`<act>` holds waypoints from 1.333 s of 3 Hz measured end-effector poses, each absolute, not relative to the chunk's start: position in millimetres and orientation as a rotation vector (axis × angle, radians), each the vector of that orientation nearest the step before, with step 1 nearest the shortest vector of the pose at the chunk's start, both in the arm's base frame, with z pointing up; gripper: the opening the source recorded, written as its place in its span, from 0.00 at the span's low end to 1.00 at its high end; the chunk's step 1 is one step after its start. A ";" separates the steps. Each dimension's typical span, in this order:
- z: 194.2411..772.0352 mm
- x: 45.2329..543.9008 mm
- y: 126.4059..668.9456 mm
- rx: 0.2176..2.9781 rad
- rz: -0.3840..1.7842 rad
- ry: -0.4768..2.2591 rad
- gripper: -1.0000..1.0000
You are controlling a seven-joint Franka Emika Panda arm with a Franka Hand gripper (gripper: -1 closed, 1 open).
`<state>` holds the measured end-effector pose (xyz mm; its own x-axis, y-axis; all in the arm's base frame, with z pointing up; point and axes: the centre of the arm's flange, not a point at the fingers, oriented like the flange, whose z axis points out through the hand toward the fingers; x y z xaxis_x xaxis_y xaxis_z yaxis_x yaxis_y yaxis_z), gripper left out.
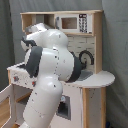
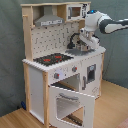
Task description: Play with the kitchen
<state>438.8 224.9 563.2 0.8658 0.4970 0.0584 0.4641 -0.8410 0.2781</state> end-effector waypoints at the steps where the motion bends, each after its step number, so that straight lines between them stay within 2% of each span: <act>1: 556.7 458.6 210.1 2.805 0.212 0.760 0.00; 3: 530.5 495.1 165.1 2.811 0.153 0.828 0.00; 4: 514.1 503.0 169.6 2.818 0.133 0.858 0.00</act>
<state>503.0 169.6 514.1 0.8282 0.5597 0.0295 0.5424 -0.8137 0.2093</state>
